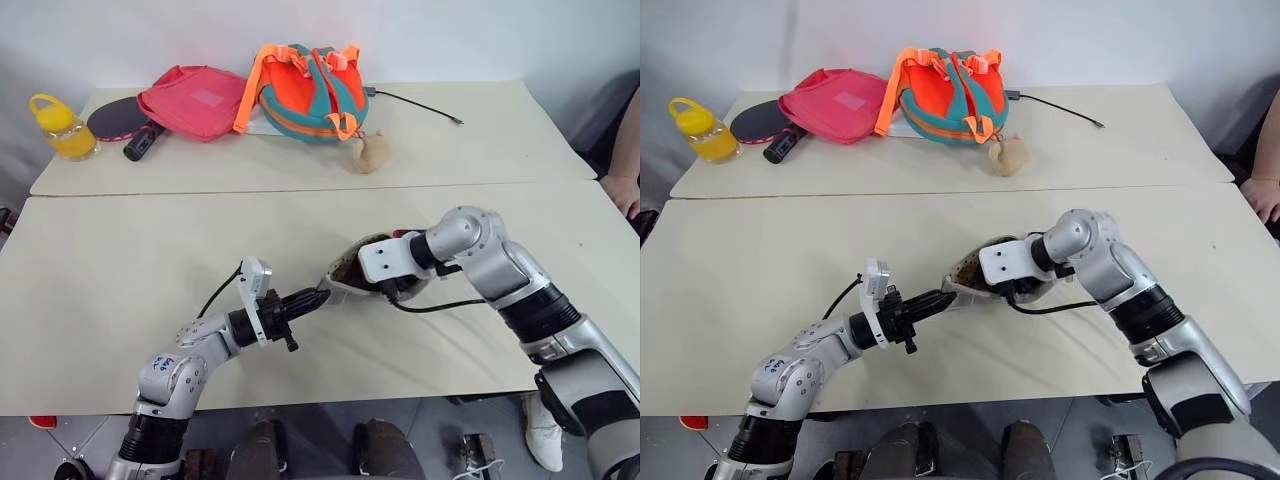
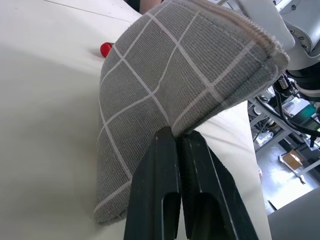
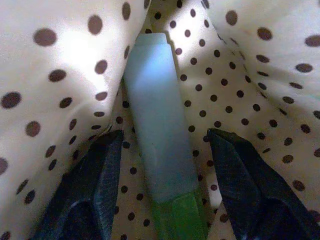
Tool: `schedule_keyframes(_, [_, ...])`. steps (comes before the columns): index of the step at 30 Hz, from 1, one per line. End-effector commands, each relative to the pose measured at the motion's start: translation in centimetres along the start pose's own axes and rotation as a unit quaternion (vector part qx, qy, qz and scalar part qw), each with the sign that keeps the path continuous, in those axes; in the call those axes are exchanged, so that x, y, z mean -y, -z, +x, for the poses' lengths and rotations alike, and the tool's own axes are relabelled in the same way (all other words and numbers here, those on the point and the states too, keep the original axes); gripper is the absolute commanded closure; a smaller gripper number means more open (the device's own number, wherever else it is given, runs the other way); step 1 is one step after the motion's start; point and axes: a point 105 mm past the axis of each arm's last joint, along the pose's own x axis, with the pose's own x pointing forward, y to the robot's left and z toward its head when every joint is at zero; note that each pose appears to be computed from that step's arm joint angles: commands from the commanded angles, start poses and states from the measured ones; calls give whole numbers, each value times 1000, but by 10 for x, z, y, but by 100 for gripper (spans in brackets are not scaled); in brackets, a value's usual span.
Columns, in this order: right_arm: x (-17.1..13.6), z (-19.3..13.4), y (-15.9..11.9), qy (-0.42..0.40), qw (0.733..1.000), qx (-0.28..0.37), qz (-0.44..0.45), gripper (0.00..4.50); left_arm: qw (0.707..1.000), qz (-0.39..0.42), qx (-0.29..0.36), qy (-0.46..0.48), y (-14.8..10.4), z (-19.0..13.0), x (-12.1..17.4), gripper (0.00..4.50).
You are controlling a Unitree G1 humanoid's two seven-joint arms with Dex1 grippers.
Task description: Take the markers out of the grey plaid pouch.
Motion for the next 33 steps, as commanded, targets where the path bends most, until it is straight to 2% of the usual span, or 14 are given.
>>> schedule_keyframes(1, [-10, 6, -10, -27, 999, 21, -9, 171, 1000, 14, 16, 10, -9, 1, 7, 450])
schedule_keyframes(8, [-17, 17, -1, -33, 999, 8, 7, 171, 1000, 17, 18, 16, -10, 2, 9, 450])
schedule_keyframes(11, [-14, 17, 1, -27, 999, 7, 16, 230, 1000, 20, 15, 16, -9, 2, 9, 450])
schedule_keyframes(15, [-6, 10, 0, -6, 1000, 6, 4, 344, 1000, 21, 16, 12, -8, 1, 8, 450])
schedule_keyframes(18, [-1, -1, -4, 8, 1000, 10, -1, 345, 1000, 22, 15, 10, -8, 0, 8, 450])
schedule_keyframes(25, [14, -51, -27, 60, 997, 54, 4, 345, 1000, 25, 15, 6, -8, 0, 6, 450])
schedule_keyframes(28, [15, -61, -28, 69, 996, 56, 8, 345, 1000, 27, 13, 6, -7, 0, 5, 450])
schedule_keyframes(33, [23, -77, -41, 100, 988, 113, 27, 345, 998, 56, 11, 0, -10, 0, 1, 450])
